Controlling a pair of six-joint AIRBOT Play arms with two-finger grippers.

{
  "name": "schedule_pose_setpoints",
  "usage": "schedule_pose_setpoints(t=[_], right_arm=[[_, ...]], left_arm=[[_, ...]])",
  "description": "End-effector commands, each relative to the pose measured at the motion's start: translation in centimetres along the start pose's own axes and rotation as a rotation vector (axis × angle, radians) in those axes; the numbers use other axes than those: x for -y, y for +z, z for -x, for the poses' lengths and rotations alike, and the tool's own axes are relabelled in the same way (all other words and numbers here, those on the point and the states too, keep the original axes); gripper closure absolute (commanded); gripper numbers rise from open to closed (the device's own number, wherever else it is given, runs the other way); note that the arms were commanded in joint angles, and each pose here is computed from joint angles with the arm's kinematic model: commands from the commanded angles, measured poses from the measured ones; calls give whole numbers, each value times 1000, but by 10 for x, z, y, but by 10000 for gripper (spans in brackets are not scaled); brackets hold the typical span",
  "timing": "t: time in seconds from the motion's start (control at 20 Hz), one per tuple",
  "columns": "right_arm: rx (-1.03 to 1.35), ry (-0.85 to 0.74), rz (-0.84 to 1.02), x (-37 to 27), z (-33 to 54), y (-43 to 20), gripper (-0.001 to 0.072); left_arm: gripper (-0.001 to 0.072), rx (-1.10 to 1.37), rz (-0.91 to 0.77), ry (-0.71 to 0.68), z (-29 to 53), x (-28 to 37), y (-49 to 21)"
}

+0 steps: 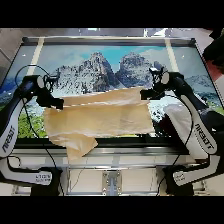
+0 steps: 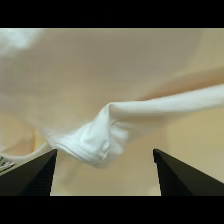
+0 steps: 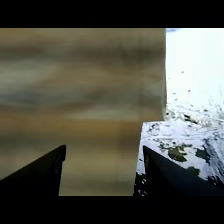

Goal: Fold the shirts.

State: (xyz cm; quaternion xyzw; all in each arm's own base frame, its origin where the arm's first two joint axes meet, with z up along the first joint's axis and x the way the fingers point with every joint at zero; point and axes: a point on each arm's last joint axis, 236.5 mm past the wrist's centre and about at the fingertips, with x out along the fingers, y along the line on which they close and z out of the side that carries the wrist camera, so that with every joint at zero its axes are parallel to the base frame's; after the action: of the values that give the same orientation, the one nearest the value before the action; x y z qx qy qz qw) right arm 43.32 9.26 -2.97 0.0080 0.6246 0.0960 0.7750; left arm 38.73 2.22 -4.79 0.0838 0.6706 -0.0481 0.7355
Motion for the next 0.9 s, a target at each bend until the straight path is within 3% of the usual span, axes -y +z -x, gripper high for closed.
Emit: schedule_pose_setpoints(t=[0.0,0.2,0.35,0.45,0.85], right_arm=[[3,-108,80,23,70,-12,173],[149,-54,9,26,130,-17,173],[196,12,40,10,143,-14,173],[212,55,58,-1,144,-10,174],[278,76,61,-6,148,5,190]], left_arm=[[13,128,59,2,58,-2,-10],[14,140,507,-119,47,3,-108],[14,49,752,-390,32,61,-159],[13,-22,797,-479,25,85,-179],[14,-151,722,-453,1,90,-210]])
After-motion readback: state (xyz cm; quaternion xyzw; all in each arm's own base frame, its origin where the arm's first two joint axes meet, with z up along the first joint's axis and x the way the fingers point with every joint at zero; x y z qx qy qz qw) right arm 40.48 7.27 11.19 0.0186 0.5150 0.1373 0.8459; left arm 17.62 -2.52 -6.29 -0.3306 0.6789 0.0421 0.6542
